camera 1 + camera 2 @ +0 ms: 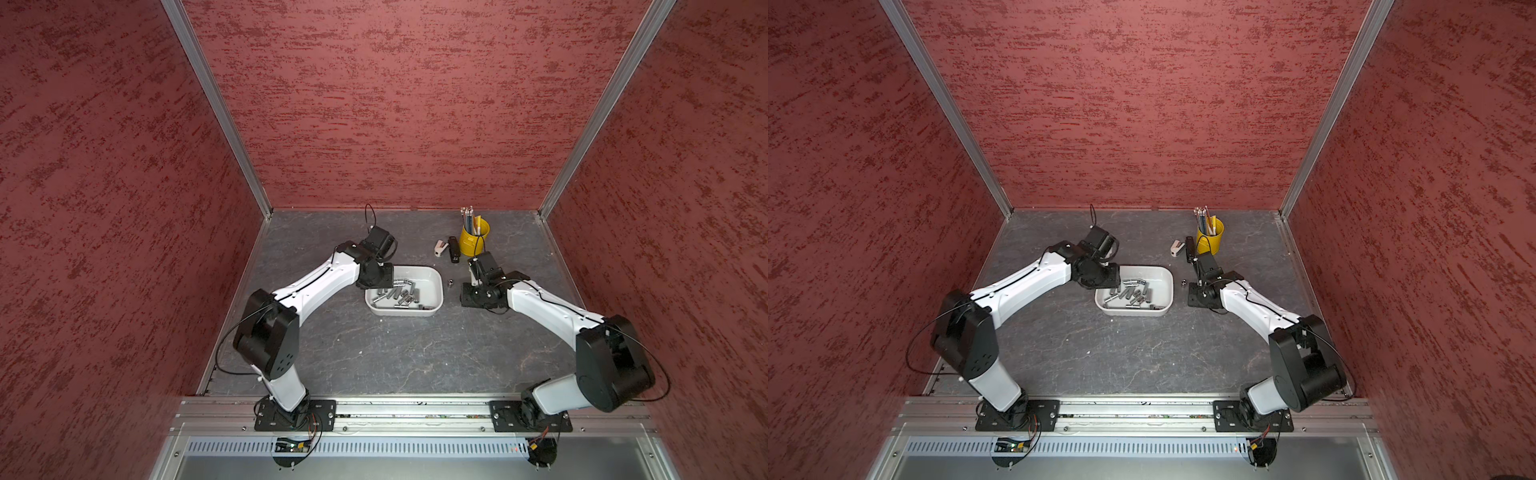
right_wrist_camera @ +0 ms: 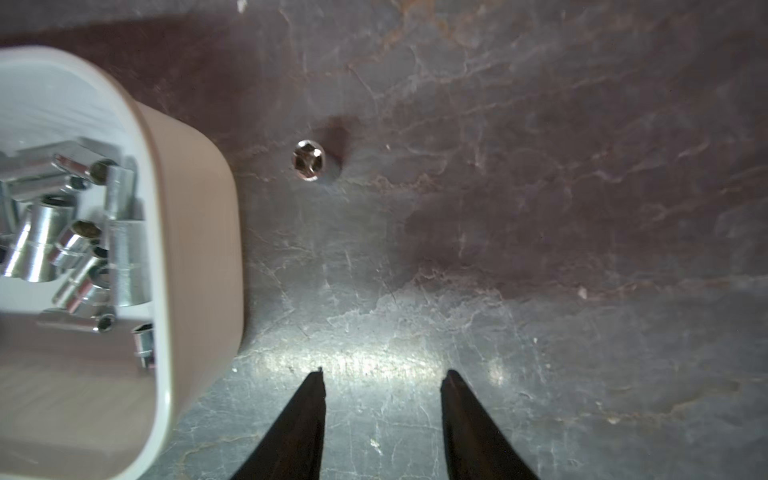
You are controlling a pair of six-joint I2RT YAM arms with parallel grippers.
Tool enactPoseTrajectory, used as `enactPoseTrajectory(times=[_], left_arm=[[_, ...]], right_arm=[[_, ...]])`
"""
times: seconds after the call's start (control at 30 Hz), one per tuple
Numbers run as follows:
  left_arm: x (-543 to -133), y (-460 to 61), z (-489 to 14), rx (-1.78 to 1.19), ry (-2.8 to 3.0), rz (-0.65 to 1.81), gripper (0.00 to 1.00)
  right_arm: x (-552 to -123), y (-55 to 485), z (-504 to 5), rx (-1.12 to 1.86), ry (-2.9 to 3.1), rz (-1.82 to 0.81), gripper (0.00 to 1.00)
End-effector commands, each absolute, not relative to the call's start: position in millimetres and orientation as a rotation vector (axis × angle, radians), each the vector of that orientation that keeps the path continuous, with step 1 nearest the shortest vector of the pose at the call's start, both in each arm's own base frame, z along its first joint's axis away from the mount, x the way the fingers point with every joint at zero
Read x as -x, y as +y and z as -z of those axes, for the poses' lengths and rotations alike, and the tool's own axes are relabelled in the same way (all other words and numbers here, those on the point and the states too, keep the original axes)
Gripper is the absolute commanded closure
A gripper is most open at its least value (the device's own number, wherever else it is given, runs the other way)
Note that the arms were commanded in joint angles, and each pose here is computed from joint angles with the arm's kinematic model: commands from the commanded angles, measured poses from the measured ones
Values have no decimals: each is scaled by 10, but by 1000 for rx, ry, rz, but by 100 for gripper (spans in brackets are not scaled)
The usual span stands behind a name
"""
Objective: Take out the socket from the storage box
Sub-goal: Pick up the socket head from the storage box.
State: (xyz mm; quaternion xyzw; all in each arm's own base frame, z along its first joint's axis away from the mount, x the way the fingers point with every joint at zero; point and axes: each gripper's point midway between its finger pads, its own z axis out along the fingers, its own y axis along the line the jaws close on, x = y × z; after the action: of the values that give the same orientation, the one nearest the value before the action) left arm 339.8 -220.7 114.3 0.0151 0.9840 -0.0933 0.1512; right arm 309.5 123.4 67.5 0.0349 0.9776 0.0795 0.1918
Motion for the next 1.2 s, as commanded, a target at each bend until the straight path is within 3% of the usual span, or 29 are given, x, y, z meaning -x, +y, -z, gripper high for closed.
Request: enactPoseTrajectory(times=[0.0, 0.27, 0.97, 1.17], left_arm=[[-3496, -2169, -974, 0, 2857, 135, 54], [-3678, -2074, -599, 107, 2894, 3, 71], [-3899, -1980, -16, 124, 2949, -22, 74], [-3858, -1987, 30, 131, 2964, 13, 83]], right_arm=[[-3228, 1300, -747, -109, 2669, -274, 52], [-3231, 1242, -663, -103, 2646, -238, 54], [-3223, 1280, -551, -99, 2681, -254, 54], [-3214, 1286, -529, -96, 2683, -257, 55]])
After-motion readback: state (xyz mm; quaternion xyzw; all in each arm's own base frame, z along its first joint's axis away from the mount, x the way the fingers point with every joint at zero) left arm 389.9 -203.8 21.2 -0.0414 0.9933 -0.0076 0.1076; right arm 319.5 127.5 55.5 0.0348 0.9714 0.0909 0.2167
